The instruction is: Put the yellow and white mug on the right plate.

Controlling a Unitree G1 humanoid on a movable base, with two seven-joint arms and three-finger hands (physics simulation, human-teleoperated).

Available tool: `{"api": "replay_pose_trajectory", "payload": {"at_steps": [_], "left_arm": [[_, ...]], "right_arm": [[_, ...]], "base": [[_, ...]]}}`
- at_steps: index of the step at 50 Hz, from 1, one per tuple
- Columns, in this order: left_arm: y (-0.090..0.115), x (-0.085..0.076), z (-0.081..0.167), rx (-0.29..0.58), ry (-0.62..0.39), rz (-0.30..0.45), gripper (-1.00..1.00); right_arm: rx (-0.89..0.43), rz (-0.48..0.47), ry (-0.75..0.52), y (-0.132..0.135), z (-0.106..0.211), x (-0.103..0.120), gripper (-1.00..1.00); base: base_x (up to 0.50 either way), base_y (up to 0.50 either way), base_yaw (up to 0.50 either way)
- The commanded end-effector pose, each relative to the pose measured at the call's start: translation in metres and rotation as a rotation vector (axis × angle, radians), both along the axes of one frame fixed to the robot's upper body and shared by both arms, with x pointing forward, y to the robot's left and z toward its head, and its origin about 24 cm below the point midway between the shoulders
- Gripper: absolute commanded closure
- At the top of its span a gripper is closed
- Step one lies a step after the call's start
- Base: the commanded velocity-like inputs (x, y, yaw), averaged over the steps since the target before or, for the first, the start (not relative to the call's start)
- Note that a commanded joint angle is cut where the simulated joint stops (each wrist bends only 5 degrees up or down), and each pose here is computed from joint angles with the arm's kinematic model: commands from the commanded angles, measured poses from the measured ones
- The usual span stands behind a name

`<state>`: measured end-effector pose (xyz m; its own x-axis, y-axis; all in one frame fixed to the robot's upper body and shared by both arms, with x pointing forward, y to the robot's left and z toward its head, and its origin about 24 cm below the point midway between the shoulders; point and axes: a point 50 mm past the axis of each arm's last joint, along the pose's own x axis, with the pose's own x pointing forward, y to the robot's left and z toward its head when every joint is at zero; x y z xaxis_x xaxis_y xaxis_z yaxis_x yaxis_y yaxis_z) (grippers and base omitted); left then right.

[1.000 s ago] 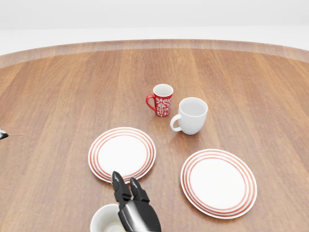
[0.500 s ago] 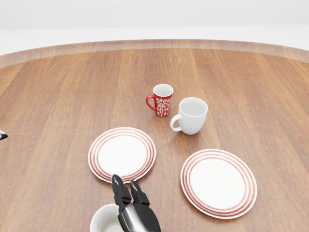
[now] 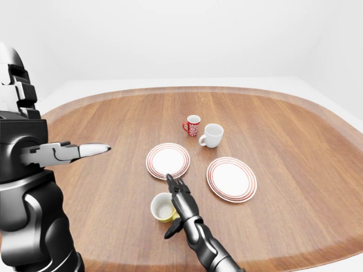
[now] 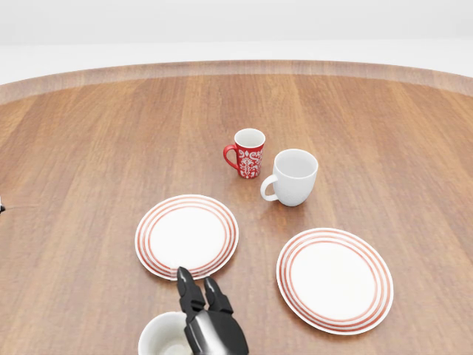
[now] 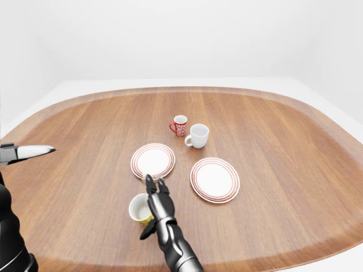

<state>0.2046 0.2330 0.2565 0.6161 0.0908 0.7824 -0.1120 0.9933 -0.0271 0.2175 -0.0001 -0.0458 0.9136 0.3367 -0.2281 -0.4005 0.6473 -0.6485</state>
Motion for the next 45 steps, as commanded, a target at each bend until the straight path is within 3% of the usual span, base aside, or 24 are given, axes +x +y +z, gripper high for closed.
{"api": "replay_pose_trajectory", "payload": {"at_steps": [1,45], "left_arm": [[0.0004,-0.0019,0.0024,-0.003,-0.014,-0.001,-1.00],[0.0031,-0.0030,0.0057,-0.020,-0.029,-0.005,-1.00]], "right_arm": [[-0.007,-0.013,0.003,-0.0017,-0.0017,0.0028,-1.00],[-0.033,-0.019,-0.009,0.0007,-0.0049,0.0031,-1.00]], "base": [[0.00,0.00,0.00],[0.00,0.00,0.00]]}}
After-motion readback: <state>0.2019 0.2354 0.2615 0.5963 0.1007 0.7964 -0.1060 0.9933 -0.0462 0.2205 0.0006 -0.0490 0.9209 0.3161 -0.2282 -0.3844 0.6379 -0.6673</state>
